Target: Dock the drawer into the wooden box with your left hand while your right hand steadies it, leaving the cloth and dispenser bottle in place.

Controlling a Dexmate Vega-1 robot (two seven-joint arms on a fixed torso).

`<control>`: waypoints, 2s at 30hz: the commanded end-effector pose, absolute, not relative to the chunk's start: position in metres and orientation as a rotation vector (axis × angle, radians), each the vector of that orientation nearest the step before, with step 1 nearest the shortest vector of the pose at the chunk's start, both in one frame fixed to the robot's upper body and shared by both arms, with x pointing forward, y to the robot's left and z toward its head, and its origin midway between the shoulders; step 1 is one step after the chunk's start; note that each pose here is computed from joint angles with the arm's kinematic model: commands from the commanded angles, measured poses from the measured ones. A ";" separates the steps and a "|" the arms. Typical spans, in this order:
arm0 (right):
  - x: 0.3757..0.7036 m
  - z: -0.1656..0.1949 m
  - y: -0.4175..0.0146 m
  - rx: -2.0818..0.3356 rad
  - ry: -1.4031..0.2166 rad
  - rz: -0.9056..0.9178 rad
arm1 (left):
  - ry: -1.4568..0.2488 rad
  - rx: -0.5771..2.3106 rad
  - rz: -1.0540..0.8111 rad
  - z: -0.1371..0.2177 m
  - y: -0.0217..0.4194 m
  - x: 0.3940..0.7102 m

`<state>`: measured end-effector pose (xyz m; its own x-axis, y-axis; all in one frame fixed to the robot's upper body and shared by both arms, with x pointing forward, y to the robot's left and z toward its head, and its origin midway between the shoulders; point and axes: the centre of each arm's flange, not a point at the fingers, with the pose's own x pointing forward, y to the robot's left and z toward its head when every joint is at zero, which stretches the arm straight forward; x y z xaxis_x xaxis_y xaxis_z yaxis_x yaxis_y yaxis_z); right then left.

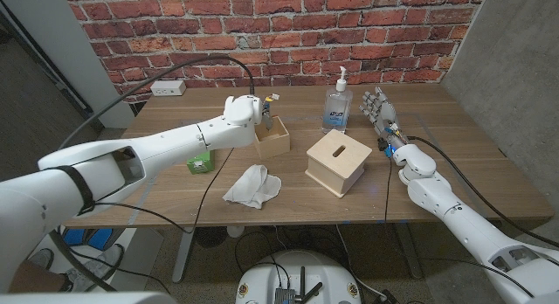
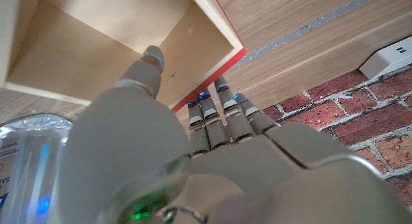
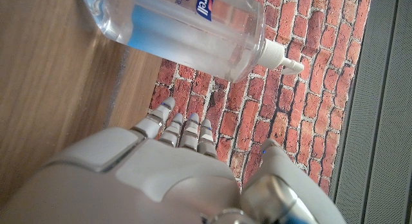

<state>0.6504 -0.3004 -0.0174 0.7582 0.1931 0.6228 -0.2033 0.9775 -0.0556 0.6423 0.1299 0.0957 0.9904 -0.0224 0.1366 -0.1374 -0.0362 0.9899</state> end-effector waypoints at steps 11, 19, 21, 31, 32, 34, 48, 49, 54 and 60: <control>0.652 -0.018 -0.300 0.017 -0.672 0.221 | -0.166 1.583 0.101 0.091 0.128 0.645; 0.653 -0.015 -0.300 0.014 -0.672 0.225 | -0.161 1.566 0.077 0.089 0.126 0.649; 0.654 -0.015 -0.300 0.014 -0.672 0.226 | -0.167 1.567 0.077 0.089 0.125 0.649; 0.656 -0.014 -0.299 0.017 -0.675 0.225 | -0.177 1.573 0.096 0.090 0.123 0.647; 0.656 -0.014 -0.299 0.018 -0.674 0.225 | -0.176 1.567 0.095 0.090 0.123 0.647; 0.656 -0.014 -0.299 0.020 -0.673 0.224 | -0.167 1.560 0.102 0.089 0.124 0.647; 0.657 -0.014 -0.298 0.020 -0.669 0.226 | -0.182 1.569 0.169 0.088 0.125 0.645; 0.657 -0.014 -0.298 0.022 -0.669 0.226 | -0.184 1.566 0.169 0.087 0.125 0.645; 0.657 -0.014 -0.297 0.021 -0.667 0.227 | -0.180 1.583 0.182 0.087 0.124 0.644; 0.658 -0.014 -0.297 0.021 -0.666 0.228 | -0.185 1.597 0.210 0.088 0.122 0.643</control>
<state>0.6565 -0.2981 -0.0138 0.7597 0.2009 0.6185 -0.2137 0.9754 -0.0542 0.6451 0.1243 0.0866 0.9763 -0.0102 0.2163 -0.2164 -0.0121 0.9762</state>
